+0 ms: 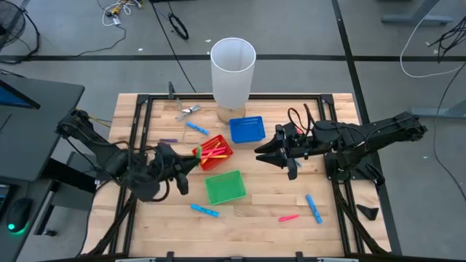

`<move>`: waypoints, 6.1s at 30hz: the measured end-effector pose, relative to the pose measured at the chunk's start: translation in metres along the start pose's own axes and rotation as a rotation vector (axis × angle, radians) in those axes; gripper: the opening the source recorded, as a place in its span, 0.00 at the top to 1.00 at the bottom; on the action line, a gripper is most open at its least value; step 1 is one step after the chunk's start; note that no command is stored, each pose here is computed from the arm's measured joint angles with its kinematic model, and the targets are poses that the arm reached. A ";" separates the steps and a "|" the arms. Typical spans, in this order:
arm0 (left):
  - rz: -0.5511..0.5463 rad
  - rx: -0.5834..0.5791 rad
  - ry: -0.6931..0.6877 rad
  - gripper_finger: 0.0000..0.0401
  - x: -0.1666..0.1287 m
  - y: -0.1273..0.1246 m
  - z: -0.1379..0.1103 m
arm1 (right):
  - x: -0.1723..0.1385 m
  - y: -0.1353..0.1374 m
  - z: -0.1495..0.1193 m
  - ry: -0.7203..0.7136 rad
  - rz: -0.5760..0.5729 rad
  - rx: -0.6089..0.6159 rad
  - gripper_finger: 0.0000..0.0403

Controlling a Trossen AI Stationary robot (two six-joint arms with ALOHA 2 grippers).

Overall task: Pick & Place Markers
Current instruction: Put the green pen into the blue bin

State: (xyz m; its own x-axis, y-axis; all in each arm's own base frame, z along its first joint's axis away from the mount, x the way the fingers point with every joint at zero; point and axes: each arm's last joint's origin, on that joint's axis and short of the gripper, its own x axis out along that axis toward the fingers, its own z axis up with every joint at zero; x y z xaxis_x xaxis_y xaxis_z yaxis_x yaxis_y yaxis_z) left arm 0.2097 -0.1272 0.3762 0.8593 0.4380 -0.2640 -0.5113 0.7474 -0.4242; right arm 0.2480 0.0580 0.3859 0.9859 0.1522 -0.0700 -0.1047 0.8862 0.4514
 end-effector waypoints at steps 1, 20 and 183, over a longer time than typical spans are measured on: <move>-0.016 0.008 -0.019 0.91 0.000 -0.003 0.006 | 0.000 0.001 0.001 -0.013 0.011 0.005 0.67; -0.320 0.030 -0.176 0.91 0.049 -0.018 0.059 | 0.024 0.003 0.000 -0.105 0.082 -0.059 0.70; -0.408 -0.057 0.683 0.68 0.108 -0.009 -0.026 | 0.063 -0.174 -0.031 1.295 -0.451 -0.665 0.94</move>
State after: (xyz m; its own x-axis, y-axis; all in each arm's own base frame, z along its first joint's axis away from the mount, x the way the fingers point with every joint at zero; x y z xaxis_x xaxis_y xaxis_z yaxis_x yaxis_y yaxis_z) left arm 0.3068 -0.0999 0.3290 0.7915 -0.2817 -0.5425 -0.1731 0.7478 -0.6409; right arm 0.3241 -0.0732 0.2755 0.1985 -0.2232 -0.9544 -0.2223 0.9381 -0.2656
